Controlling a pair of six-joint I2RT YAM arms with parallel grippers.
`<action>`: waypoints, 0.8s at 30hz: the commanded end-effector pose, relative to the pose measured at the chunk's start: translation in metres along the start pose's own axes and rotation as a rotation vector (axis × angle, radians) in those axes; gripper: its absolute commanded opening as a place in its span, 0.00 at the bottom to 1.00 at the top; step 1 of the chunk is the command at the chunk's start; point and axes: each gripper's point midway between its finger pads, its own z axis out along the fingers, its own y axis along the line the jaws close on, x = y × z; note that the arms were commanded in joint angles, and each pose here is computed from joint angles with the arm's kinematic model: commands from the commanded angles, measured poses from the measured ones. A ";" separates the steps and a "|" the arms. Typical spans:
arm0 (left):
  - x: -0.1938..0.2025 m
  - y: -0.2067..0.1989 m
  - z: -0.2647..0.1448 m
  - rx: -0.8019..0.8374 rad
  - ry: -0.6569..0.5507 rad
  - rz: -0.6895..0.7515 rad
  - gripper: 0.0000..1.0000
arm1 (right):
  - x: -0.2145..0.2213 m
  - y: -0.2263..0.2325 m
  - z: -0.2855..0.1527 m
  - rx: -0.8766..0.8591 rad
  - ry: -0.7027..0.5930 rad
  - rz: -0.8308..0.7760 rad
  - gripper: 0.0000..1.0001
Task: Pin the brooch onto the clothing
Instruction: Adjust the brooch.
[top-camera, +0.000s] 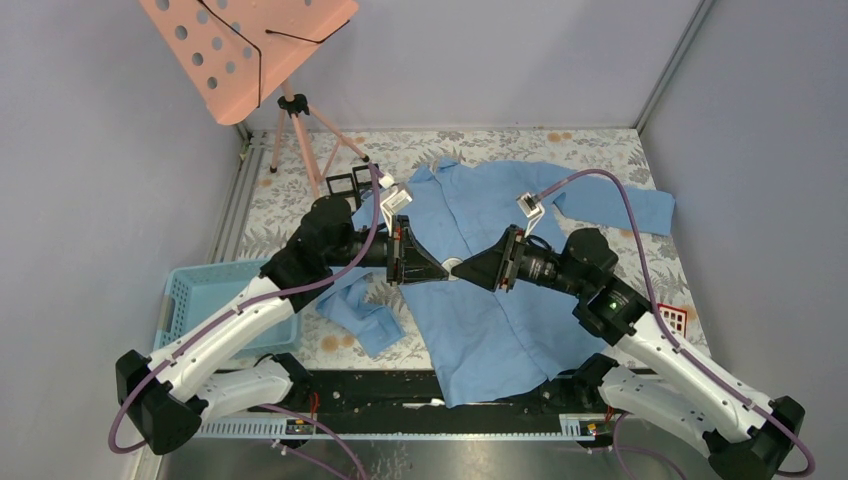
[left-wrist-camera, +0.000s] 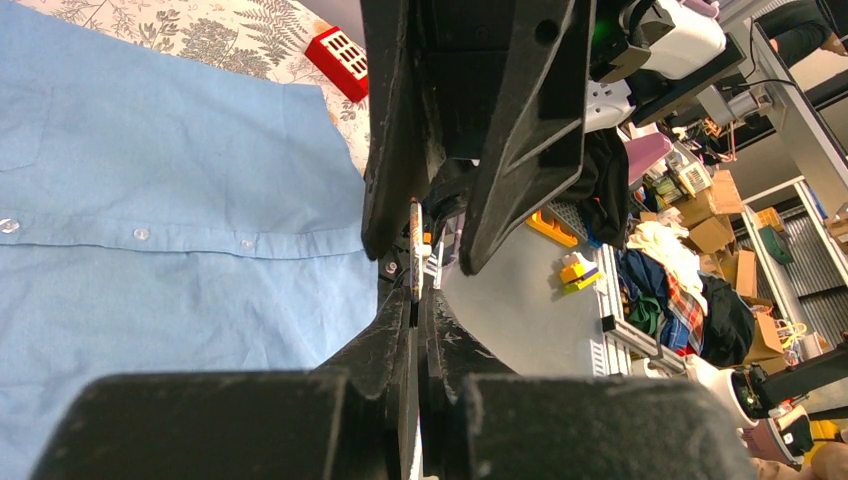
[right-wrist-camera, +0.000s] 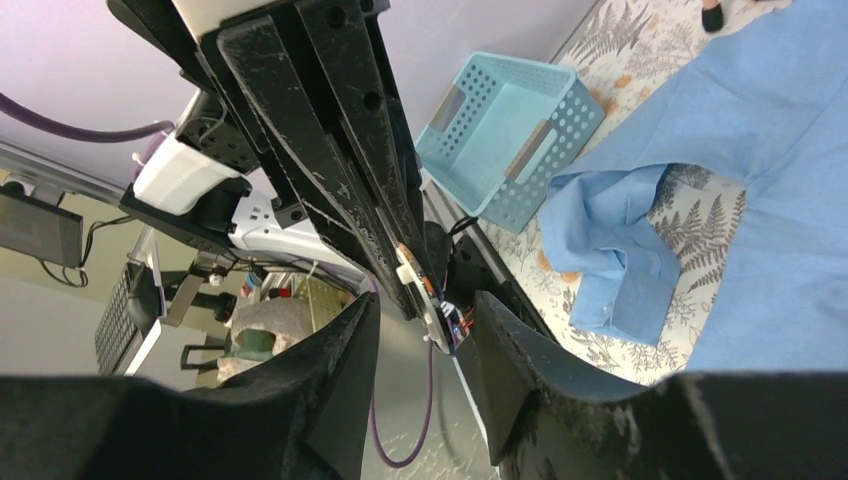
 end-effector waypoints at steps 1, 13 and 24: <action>-0.010 -0.013 -0.002 0.049 -0.028 0.054 0.00 | 0.005 0.015 0.002 -0.075 0.045 -0.015 0.45; -0.009 -0.017 -0.003 0.063 -0.022 0.061 0.00 | 0.006 0.013 0.002 -0.077 0.033 -0.021 0.39; -0.011 -0.023 -0.004 0.093 -0.028 0.081 0.00 | 0.006 0.011 0.004 -0.073 0.036 -0.018 0.24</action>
